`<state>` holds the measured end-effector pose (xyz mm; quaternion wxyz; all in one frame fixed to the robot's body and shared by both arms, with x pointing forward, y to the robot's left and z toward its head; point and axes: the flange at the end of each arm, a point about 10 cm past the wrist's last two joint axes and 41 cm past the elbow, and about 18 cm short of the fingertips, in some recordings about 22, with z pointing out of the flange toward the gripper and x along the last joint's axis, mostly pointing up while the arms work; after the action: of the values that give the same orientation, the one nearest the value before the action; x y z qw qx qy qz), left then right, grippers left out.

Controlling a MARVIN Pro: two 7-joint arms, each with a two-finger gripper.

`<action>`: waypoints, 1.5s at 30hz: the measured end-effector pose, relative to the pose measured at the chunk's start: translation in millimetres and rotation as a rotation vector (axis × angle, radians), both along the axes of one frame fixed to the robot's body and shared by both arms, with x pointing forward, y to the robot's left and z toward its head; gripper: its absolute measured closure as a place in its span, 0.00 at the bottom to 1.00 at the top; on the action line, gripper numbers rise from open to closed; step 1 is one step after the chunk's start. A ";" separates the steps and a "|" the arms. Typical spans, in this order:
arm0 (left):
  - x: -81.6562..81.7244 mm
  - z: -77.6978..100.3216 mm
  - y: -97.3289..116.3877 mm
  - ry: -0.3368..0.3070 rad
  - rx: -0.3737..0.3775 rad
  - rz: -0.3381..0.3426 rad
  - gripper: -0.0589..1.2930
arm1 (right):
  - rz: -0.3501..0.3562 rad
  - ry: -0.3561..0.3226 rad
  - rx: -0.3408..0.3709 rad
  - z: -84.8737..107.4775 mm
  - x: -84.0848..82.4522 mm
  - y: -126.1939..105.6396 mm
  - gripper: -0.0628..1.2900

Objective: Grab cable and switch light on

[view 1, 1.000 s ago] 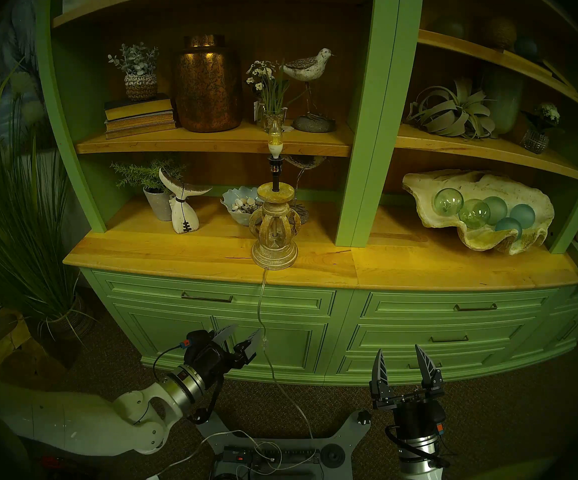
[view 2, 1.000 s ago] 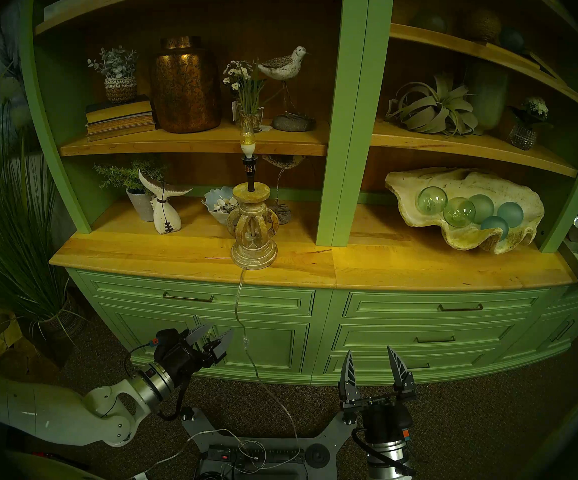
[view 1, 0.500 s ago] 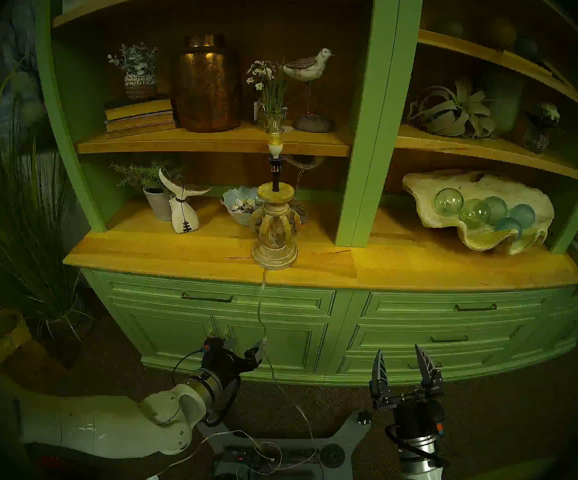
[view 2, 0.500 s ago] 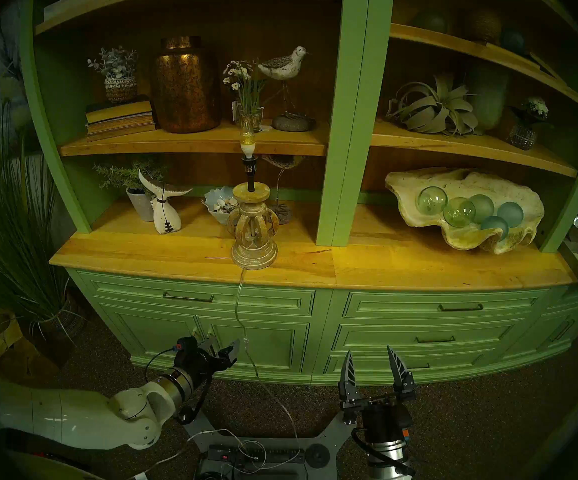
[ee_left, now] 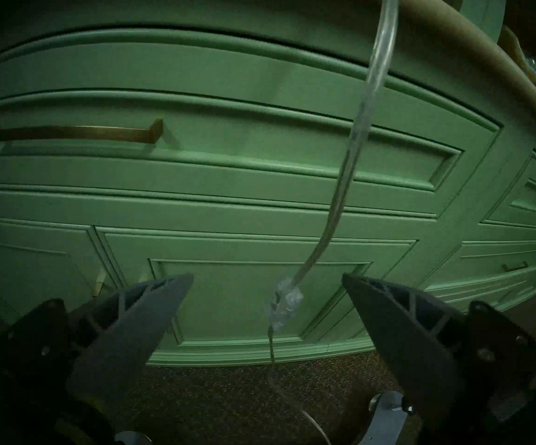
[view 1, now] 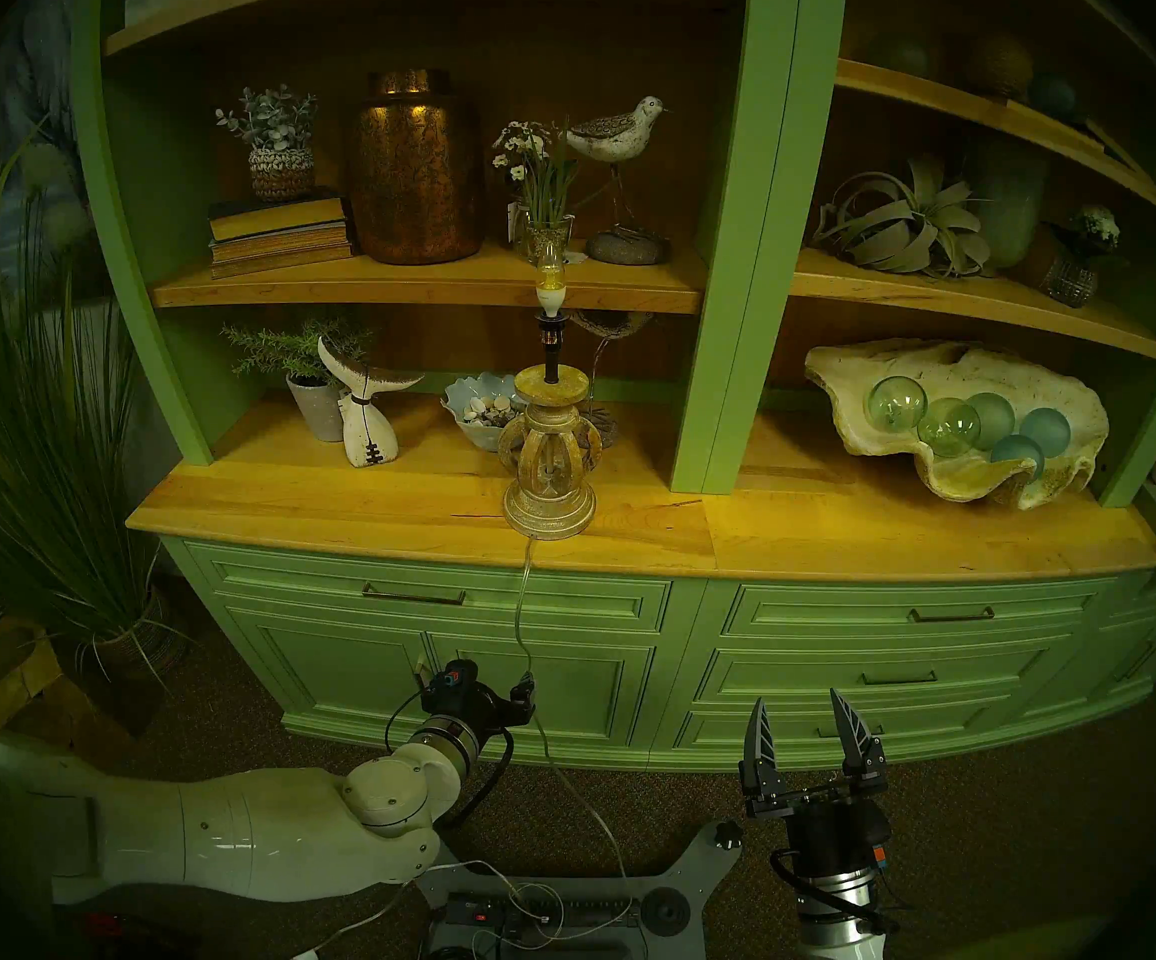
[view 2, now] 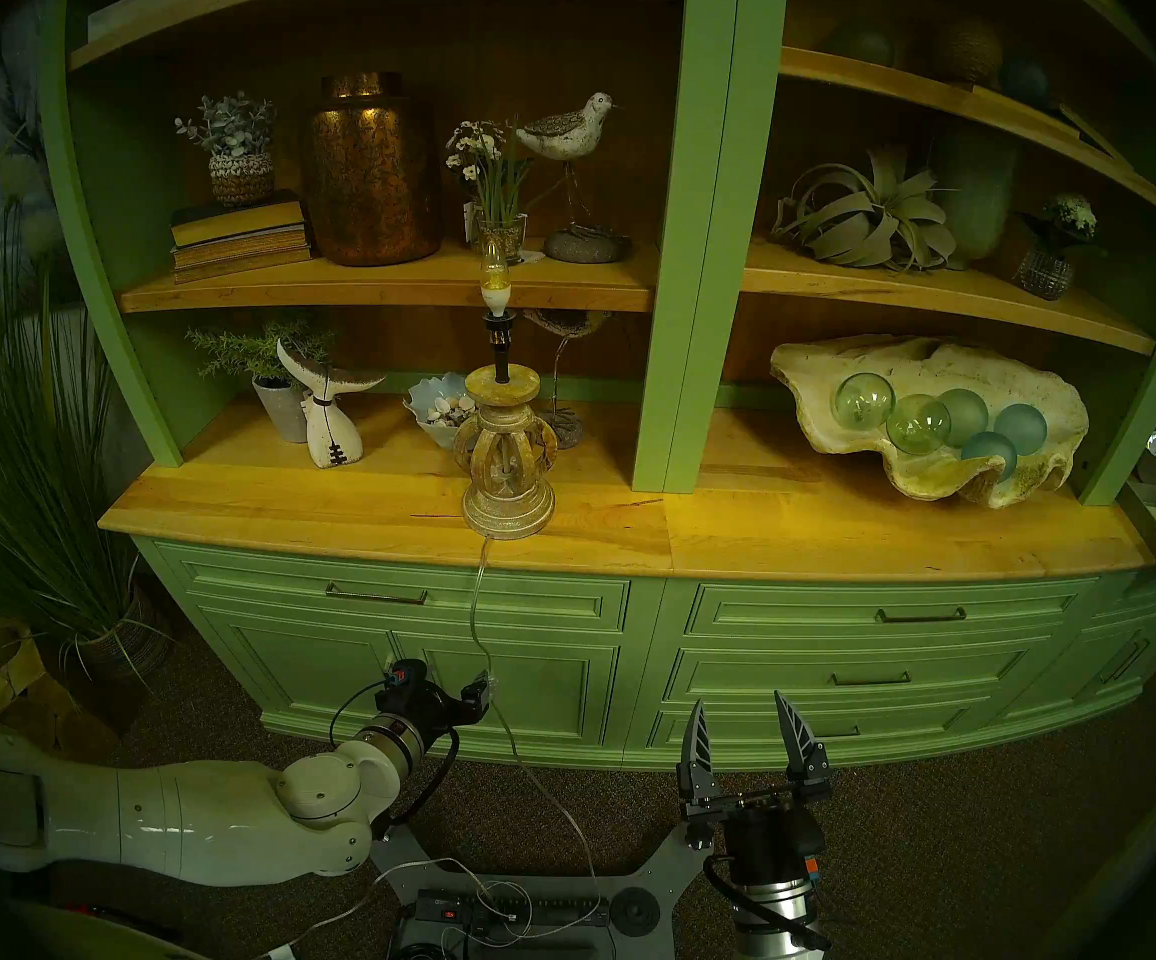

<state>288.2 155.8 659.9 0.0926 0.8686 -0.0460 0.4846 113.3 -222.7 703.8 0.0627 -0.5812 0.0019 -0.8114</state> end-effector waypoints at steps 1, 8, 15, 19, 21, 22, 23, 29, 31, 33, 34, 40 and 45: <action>1.5 -0.9 -2.5 -0.002 0.023 0.000 0.03 | 0.000 0.000 0.000 0.1 0.1 0.0 0.04; 10.2 -4.1 -13.6 -0.023 0.165 0.023 0.03 | 0.000 -0.003 0.000 0.9 0.5 -0.3 0.04; 16.4 -4.0 -22.7 -0.050 0.250 0.100 0.03 | 0.000 -0.008 -0.002 2.6 1.3 -0.6 0.04; 17.1 -4.8 -25.4 -0.048 0.247 0.203 0.03 | 0.000 -0.011 -0.004 3.9 1.8 -0.9 0.04; 15.1 -6.5 -25.2 -0.043 0.232 0.263 0.03 | -0.001 -0.013 -0.005 4.4 1.9 -0.9 0.04; 12.7 -7.8 -25.5 -0.035 0.214 0.303 0.03 | -0.001 -0.013 -0.005 4.8 1.9 -1.0 0.04; 11.7 -8.2 -25.8 -0.033 0.205 0.317 0.03 | -0.001 -0.013 -0.005 4.9 1.8 -1.0 0.04; 3.5 -9.4 -32.3 -0.022 0.092 0.391 0.03 | -0.002 -0.012 -0.005 5.4 0.6 -0.8 0.04; 1.6 -8.7 -36.2 -0.021 0.054 0.388 0.03 | -0.002 -0.012 -0.005 5.4 0.3 -0.8 0.04; 0.6 -7.1 -40.6 -0.022 0.023 0.374 0.03 | -0.002 -0.011 -0.005 5.5 0.1 -0.7 0.04; 0.4 -6.4 -42.2 -0.023 0.014 0.367 0.03 | -0.002 -0.011 -0.005 5.6 0.0 -0.7 0.04; -1.9 -0.7 -45.8 -0.025 0.002 0.279 0.03 | -0.002 -0.011 -0.006 5.8 -0.5 -0.5 0.04; -5.9 -0.9 -37.9 -0.013 0.015 0.224 0.03 | -0.002 -0.010 -0.006 5.9 -0.7 -0.3 0.04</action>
<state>282.2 118.0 658.9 0.0311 0.8657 0.0471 0.4974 112.6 -223.0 709.7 0.0601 -0.5772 -0.0003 -0.8144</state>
